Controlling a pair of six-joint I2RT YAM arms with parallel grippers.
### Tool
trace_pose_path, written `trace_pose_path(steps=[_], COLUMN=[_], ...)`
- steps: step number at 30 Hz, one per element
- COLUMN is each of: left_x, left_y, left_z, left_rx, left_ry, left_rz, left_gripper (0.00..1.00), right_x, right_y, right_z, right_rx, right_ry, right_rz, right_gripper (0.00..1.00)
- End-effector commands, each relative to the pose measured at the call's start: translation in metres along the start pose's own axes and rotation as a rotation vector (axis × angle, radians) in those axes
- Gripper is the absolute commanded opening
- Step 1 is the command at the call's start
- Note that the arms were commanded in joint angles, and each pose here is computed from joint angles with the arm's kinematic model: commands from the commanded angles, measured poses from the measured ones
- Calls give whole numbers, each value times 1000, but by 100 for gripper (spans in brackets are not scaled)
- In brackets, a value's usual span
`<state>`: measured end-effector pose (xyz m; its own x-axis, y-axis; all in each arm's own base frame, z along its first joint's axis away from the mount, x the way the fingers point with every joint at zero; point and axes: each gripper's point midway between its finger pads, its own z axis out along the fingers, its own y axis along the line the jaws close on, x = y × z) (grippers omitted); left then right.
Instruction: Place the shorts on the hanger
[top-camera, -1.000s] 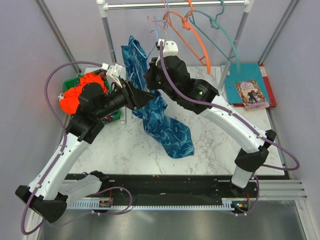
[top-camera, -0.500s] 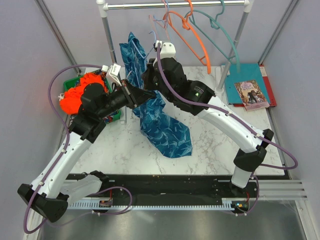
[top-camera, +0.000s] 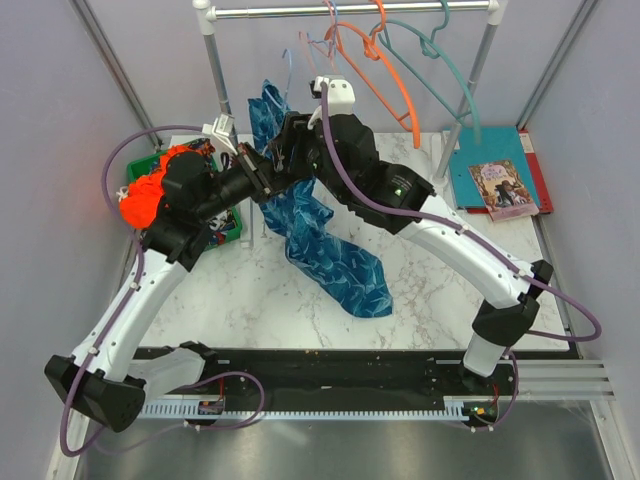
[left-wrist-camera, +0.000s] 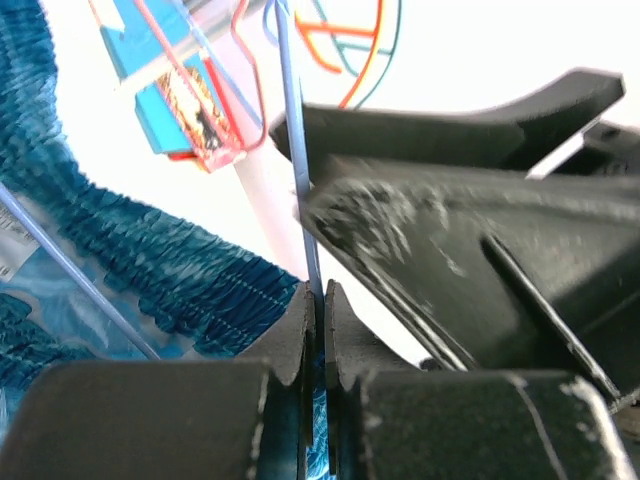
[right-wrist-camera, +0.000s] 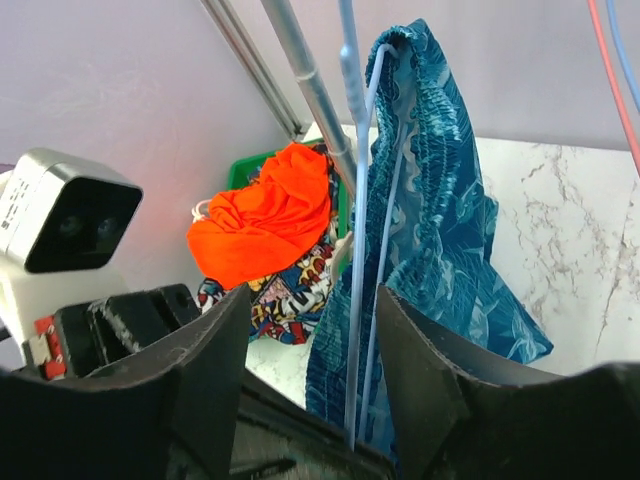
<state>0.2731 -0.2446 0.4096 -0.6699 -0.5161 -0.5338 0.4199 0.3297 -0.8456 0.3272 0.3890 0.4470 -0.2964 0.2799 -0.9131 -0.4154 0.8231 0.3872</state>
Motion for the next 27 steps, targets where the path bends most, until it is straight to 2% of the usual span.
trace_pose_path(steps=[1,3,4,6,12,19,27], left_x=[-43,-55,-60,-69,-106,-128,-147], left_y=[-60,-59,-67,-68,-90,-71,-31], left_z=[-7,-5,-6,-3,1,18,34], left_rx=[191,193,225,233,290,276,255], left_ry=[-125,-148,-156,-166,-233,-259,-279], left_rz=[88,97,116,116,117,82,-3], left_gripper=[2,2,2,2,2,2,2], right_x=[-45,-53,-61,-75,-124,-134,-138], right_y=[9,4,3,-3,-20,-39,-48], right_z=[-23,-26,-31,-37,-69,-86,-94], right_rx=[-50,-26,-25,-6,38,82,105], right_ry=[-116,-142,-164,-205,-338,-367,-376], right_rz=[32,28,32,23,15,-3,-26], right_gripper=[63,70,85,98,98,98,98])
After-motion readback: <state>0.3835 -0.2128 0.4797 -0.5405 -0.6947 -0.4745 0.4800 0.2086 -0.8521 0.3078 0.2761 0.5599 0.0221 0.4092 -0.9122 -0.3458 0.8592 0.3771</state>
